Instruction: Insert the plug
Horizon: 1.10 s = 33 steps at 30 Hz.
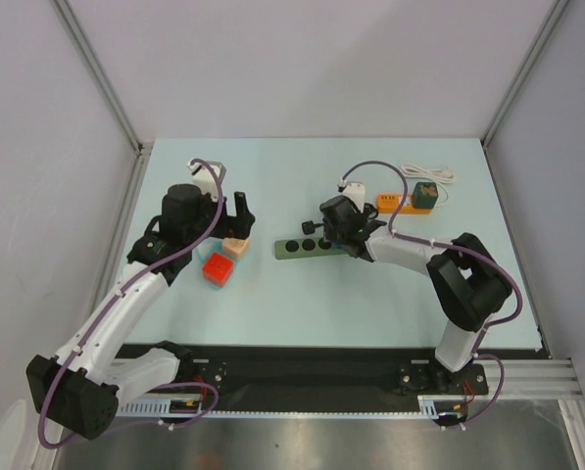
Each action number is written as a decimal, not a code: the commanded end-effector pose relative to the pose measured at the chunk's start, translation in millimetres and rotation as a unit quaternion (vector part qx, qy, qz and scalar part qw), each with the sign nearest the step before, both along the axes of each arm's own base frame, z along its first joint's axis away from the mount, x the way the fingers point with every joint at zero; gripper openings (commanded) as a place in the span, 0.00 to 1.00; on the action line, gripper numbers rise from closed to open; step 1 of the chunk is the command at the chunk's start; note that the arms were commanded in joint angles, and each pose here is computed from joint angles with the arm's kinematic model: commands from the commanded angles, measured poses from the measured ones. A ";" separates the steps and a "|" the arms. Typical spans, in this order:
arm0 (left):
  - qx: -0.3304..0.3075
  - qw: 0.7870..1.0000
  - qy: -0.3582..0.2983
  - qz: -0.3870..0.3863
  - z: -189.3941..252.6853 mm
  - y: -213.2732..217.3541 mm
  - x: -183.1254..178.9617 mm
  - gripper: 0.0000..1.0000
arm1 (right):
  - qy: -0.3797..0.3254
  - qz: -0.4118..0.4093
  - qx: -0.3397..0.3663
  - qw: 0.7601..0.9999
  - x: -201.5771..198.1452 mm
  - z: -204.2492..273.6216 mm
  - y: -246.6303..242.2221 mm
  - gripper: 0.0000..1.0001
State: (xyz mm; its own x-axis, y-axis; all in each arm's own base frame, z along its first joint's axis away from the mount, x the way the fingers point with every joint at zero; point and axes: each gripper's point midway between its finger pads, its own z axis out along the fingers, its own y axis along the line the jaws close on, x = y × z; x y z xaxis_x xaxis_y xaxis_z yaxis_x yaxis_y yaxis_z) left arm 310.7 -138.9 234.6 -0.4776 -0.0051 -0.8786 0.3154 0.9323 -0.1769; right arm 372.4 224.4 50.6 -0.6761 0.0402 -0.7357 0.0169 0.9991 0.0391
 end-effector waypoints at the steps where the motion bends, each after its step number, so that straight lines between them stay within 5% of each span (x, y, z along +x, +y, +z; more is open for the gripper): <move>1: -0.013 1.000 -0.010 0.001 7.9 -3.8 3.4 1.00 | 0.229 -0.011 -0.037 0.973 -126.5 -113.2 -13.9 0.00; 15: -0.015 1.000 -0.006 -0.001 4.8 -4.9 1.3 1.00 | 0.104 -0.035 -0.055 0.992 -105.6 -78.7 -7.1 0.00; 26: -0.010 1.000 -0.004 -0.009 1.8 -6.9 0.7 1.00 | 0.087 0.084 -0.058 0.991 -61.8 -14.9 -1.0 0.00; 33: -0.011 1.000 0.004 -0.017 -1.8 -12.5 0.5 1.00 | 0.074 0.046 -0.059 0.994 -59.9 -23.0 -6.9 0.00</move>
State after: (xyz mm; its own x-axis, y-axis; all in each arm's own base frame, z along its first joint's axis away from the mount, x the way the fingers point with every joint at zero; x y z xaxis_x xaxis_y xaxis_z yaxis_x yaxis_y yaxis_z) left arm 310.5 -142.9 230.3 -0.4893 0.0033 -0.8721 0.3248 0.9287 -0.1787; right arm 355.9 233.0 64.1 -0.6674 0.0014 -0.7447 -0.0310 0.9991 0.0297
